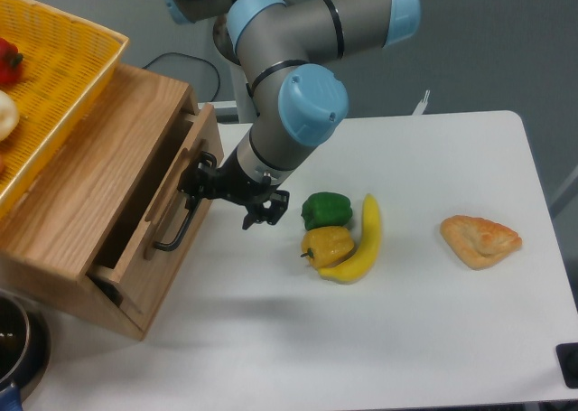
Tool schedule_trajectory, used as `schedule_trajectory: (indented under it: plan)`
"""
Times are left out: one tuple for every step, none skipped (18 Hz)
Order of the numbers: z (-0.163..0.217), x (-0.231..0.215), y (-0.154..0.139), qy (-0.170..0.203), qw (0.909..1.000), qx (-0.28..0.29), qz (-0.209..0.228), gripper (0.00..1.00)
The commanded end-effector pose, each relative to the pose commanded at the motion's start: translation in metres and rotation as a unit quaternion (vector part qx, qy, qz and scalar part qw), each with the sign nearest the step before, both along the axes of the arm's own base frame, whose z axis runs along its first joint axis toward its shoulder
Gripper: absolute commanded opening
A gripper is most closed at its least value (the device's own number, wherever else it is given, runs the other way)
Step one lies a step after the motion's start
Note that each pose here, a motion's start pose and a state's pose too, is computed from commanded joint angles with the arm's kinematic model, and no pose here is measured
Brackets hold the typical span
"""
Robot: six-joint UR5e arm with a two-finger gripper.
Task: Slide the top drawer open
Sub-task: 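Pull the handle outward, sliding the drawer out of the cabinet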
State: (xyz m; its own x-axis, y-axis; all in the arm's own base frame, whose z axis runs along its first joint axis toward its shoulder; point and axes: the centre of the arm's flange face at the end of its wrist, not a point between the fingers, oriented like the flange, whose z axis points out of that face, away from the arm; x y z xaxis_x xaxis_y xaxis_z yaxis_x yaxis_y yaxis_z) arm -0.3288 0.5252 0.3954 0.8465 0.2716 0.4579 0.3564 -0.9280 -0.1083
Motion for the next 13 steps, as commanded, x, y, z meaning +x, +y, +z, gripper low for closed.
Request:
schedule_trajectory:
  plan:
    - [-0.001, -0.001, 0.001, 0.001, 1.0, 0.001, 0.0, 1.0]
    - [0.0, -0.002, 0.0, 0.002, 1.0, 0.002, 0.002, 1.0]
    - [0.0, -0.004, -0.001, 0.002, 1.0, 0.002, 0.003, 1.0]
    - [-0.001, -0.006, -0.002, 0.002, 1.0, 0.002, 0.005, 1.0]
    - [-0.001, -0.007, -0.002, 0.002, 1.0, 0.002, 0.005, 1.0]
    - [-0.001, -0.007, -0.002, 0.003, 1.0, 0.002, 0.005, 1.0]
    - [-0.001, -0.008, -0.003, 0.004, 1.0, 0.002, 0.005, 1.0]
    - [-0.002, -0.009, -0.003, 0.003, 1.0, 0.002, 0.006, 1.0]
    - [-0.002, -0.012, -0.005, 0.003, 1.0, 0.002, 0.009, 1.0]
    - [-0.002, -0.015, -0.007, 0.004, 0.9999, 0.002, 0.011, 1.0]
    - [-0.002, -0.015, -0.007, 0.004, 0.9999, 0.002, 0.012, 1.0]
    - [-0.003, -0.017, -0.008, 0.004, 0.9999, 0.002, 0.013, 1.0]
    - [-0.003, -0.017, -0.008, 0.004, 0.9999, 0.002, 0.013, 1.0]
